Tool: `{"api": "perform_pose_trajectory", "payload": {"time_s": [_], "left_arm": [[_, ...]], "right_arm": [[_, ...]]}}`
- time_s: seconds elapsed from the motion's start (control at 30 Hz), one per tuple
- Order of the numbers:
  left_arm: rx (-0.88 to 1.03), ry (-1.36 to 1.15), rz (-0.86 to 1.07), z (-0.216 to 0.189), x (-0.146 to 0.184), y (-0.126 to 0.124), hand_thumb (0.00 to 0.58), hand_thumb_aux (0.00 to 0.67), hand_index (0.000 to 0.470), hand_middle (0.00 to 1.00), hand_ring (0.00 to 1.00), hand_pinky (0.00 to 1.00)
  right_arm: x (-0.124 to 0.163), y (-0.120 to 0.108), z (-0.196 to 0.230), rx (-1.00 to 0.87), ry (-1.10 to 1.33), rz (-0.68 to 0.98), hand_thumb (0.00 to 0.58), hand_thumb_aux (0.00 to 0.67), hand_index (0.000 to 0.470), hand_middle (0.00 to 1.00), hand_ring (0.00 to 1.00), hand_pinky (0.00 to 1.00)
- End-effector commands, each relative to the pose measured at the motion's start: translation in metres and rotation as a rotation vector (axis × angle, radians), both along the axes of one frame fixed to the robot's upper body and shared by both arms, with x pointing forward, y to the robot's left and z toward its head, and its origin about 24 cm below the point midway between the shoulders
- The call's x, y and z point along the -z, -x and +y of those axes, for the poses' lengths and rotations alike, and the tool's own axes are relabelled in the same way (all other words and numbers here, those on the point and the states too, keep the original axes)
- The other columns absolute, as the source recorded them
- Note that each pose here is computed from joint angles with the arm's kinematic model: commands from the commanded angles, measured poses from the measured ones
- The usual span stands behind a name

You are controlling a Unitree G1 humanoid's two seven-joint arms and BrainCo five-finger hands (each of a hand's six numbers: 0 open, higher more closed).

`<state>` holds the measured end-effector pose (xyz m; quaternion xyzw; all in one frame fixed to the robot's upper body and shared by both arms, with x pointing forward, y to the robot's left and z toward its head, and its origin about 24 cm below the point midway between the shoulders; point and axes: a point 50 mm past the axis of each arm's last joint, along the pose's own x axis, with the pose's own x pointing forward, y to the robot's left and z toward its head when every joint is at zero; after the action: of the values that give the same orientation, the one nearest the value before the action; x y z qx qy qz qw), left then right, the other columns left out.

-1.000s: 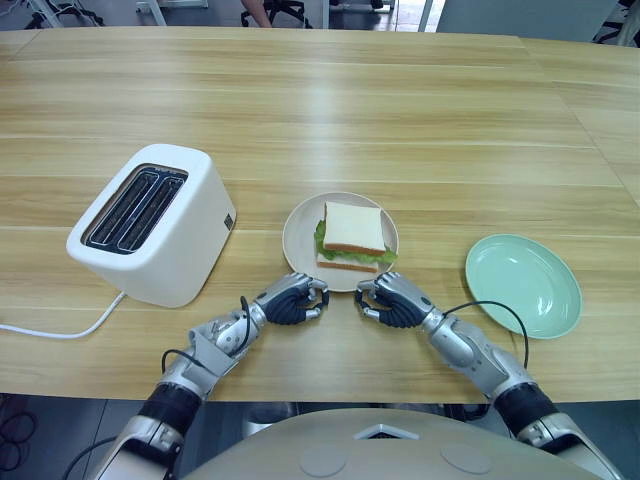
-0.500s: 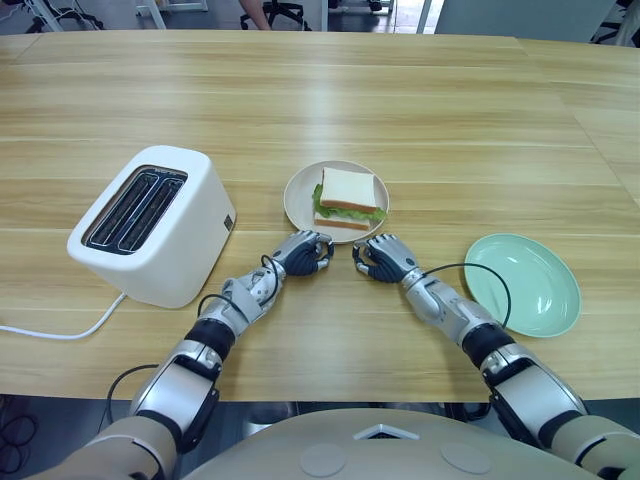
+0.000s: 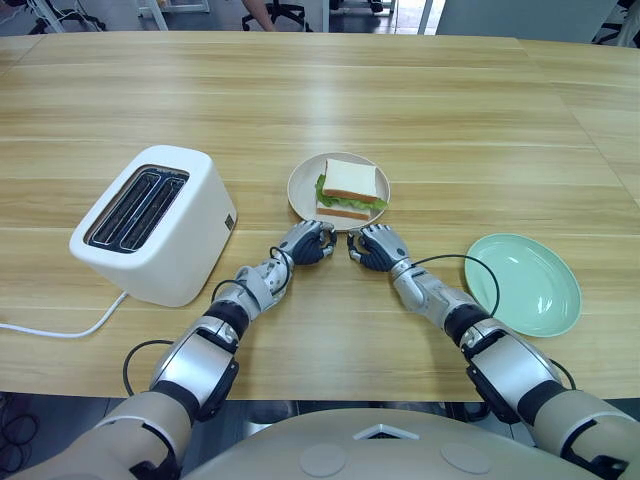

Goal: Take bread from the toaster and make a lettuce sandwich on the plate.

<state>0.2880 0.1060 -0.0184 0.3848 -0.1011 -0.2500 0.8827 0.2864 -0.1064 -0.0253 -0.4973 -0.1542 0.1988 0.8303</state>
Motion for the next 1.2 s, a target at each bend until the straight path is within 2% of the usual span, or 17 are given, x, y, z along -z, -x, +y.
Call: {"api": "perform_pose_trajectory", "payload": {"time_s": [0.03, 0.07, 0.1, 0.13, 0.17, 0.2, 0.23, 0.27, 0.3, 0.37, 0.53, 0.77, 1.2], "left_arm": [[0.082, 0.249, -0.097, 0.001, -0.022, 0.018, 0.580, 0.670, 0.460, 1.00, 1.00, 1.00], [0.091, 0.321, -0.145, 0.002, -0.033, 0.022, 0.580, 0.670, 0.460, 1.00, 1.00, 1.00], [0.079, 0.405, -0.201, 0.006, -0.047, 0.024, 0.580, 0.670, 0.460, 0.82, 0.82, 0.82], [0.063, 0.477, -0.247, 0.010, -0.060, 0.025, 0.579, 0.649, 0.446, 0.50, 0.50, 0.50], [0.041, 0.544, -0.289, 0.016, -0.072, 0.025, 0.543, 0.502, 0.345, 0.04, 0.04, 0.04], [0.017, 0.597, -0.321, 0.021, -0.082, 0.024, 0.520, 0.455, 0.312, 0.00, 0.00, 0.00], [-0.010, 0.649, -0.342, 0.026, -0.090, 0.023, 0.470, 0.378, 0.260, 0.00, 0.00, 0.00], [-0.041, 0.690, -0.362, 0.032, -0.095, 0.022, 0.027, 0.016, 0.011, 0.00, 0.00, 0.00], [-0.070, 0.714, -0.381, 0.037, -0.099, 0.020, 0.000, 0.000, 0.000, 0.00, 0.00, 0.00], [-0.131, 0.722, -0.392, 0.045, -0.098, 0.014, 0.000, 0.000, 0.000, 0.00, 0.00, 0.00], [-0.207, 0.700, -0.382, 0.052, -0.085, 0.010, 0.000, 0.000, 0.000, 0.00, 0.00, 0.00], [-0.273, 0.684, -0.354, 0.052, -0.064, 0.014, 0.000, 0.000, 0.000, 0.00, 0.00, 0.00], [-0.258, 0.644, -0.346, 0.046, -0.056, 0.025, 0.000, 0.000, 0.000, 0.00, 0.00, 0.00]], "right_arm": [[-0.023, 0.012, -0.002, -0.077, -0.252, -0.107, 0.449, 0.352, 0.242, 0.93, 0.93, 0.93], [-0.032, 0.016, -0.002, -0.099, -0.332, -0.139, 0.395, 0.292, 0.200, 0.92, 0.92, 0.92], [-0.042, 0.019, -0.004, -0.106, -0.421, -0.170, 0.316, 0.218, 0.150, 0.91, 0.91, 0.91], [-0.051, 0.022, -0.006, -0.106, -0.499, -0.200, 0.100, 0.060, 0.041, 0.88, 0.88, 0.88], [-0.059, 0.023, -0.009, -0.102, -0.563, -0.226, 0.000, 0.000, 0.000, 0.84, 0.84, 0.84], [-0.064, 0.024, -0.011, -0.097, -0.602, -0.243, 0.000, 0.000, 0.000, 0.76, 0.76, 0.76], [-0.068, 0.024, -0.014, -0.092, -0.630, -0.259, 0.000, 0.000, 0.000, 0.64, 0.64, 0.64], [-0.072, 0.023, -0.017, -0.080, -0.651, -0.273, 0.000, 0.000, 0.000, 0.48, 0.48, 0.48], [-0.074, 0.021, -0.021, -0.059, -0.668, -0.283, 0.000, 0.000, 0.000, 0.30, 0.30, 0.30], [-0.075, 0.017, -0.030, 0.007, -0.697, -0.305, 0.000, 0.000, 0.000, 0.00, 0.00, 0.00], [-0.070, 0.013, -0.049, 0.172, -0.753, -0.315, 0.000, 0.000, 0.000, 0.00, 0.00, 0.00], [-0.050, 0.012, -0.067, 0.365, -0.808, -0.226, 0.000, 0.000, 0.000, 0.00, 0.00, 0.00], [-0.056, 0.025, -0.077, 0.378, -0.830, -0.292, 0.000, 0.000, 0.000, 0.00, 0.00, 0.00]]}}
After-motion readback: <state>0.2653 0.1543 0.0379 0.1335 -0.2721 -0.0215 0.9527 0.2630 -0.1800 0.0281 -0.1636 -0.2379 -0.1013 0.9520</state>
